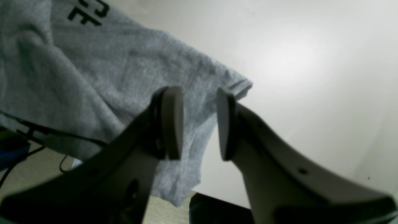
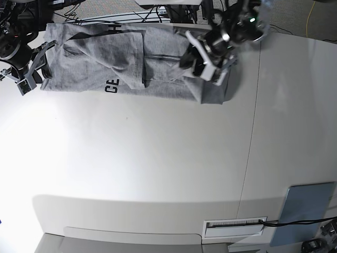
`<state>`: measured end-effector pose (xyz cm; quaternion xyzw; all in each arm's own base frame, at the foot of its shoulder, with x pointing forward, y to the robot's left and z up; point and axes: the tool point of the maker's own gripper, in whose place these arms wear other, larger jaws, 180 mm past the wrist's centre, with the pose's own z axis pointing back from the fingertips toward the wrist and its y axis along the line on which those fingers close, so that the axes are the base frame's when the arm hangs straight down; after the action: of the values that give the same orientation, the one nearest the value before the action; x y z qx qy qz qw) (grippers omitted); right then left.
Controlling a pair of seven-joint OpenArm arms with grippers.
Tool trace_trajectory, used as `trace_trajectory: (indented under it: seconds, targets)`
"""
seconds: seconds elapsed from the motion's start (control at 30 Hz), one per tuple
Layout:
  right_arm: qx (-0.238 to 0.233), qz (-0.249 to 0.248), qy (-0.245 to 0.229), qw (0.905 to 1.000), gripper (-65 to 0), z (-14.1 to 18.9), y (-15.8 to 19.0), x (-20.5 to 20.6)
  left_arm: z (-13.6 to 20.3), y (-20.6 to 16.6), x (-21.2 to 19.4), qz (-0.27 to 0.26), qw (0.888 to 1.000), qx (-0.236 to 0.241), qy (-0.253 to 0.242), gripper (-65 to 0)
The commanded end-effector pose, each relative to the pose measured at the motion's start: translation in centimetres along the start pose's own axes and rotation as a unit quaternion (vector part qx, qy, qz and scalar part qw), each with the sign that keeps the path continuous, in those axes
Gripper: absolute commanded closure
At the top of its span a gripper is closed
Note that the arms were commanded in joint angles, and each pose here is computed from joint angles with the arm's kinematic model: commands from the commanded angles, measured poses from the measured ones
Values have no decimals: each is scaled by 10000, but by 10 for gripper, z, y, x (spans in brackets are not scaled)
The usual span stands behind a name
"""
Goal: Fold the T-shirt properly
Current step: 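Lay the held strip end onto the middle of the shirt with the left gripper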
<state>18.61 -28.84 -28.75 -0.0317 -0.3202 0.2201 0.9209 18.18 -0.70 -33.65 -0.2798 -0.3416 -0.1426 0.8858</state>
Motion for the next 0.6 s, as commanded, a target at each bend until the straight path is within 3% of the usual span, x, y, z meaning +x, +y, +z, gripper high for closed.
trace_trajectory:
  seconds: [0.0, 0.27, 0.43, 0.57]
  targets:
    - [-68, 108, -146, 9998, -189, 5, -4, 9, -2, -8, 8, -61, 9998, -118, -133, 0]
    - [-71, 109, -138, 9998, -189, 5, -4, 9, -29, -41, 17, -117, 9990, -425, -112, 0]
    - [-71, 109, -125, 9998, -189, 5, -4, 8, -30, -39, 21, -200, 9991, -350, -153, 0]
    - [-70, 108, -128, 9998, -189, 5, -4, 8, -30, -46, 22, -345, 9978, -527, -188, -228]
